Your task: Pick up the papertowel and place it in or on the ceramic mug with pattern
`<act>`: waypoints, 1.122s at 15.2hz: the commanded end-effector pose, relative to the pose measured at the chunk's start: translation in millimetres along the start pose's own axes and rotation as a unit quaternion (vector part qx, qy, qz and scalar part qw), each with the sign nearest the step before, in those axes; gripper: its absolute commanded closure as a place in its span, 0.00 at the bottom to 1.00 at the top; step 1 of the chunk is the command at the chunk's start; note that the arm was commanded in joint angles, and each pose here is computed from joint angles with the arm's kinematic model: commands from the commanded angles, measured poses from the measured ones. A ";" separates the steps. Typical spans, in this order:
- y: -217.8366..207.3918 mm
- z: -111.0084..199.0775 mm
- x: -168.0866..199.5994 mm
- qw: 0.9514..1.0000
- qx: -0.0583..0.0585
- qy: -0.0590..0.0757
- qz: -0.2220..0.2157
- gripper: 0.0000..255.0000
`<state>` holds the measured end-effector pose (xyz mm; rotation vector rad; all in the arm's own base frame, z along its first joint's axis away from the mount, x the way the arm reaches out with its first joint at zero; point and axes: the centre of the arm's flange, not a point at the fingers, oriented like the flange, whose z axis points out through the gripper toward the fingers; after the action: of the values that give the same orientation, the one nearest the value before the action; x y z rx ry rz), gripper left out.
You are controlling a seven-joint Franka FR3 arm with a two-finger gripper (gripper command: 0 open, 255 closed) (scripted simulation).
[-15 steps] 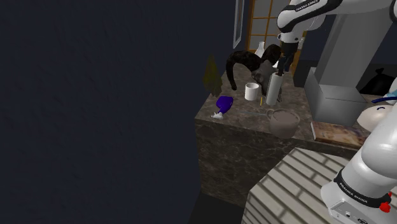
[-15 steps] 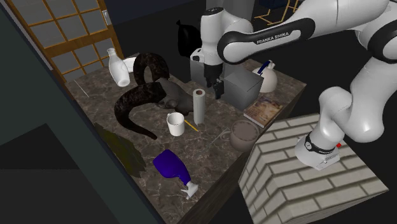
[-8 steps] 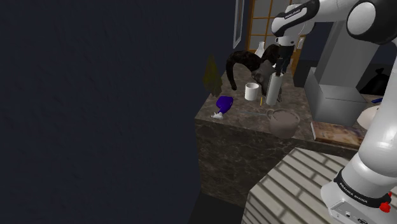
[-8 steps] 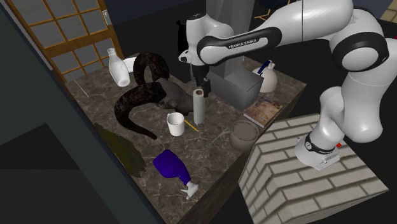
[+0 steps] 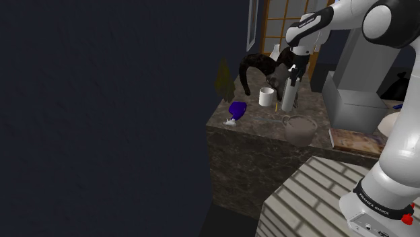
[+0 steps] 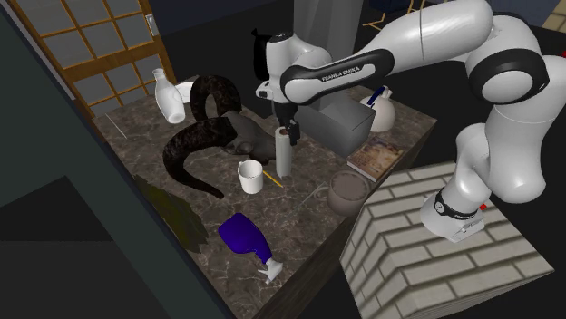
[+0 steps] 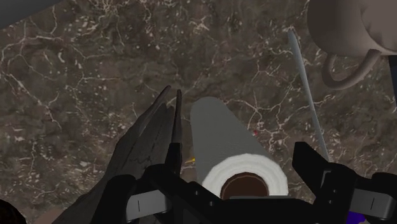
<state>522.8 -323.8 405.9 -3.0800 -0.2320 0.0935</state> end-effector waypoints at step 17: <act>-0.4 -4.0 -0.1 1.000 0.000 0.000 0.000 1.00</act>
<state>523.0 -324.0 407.1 -3.0807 -0.2319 0.0924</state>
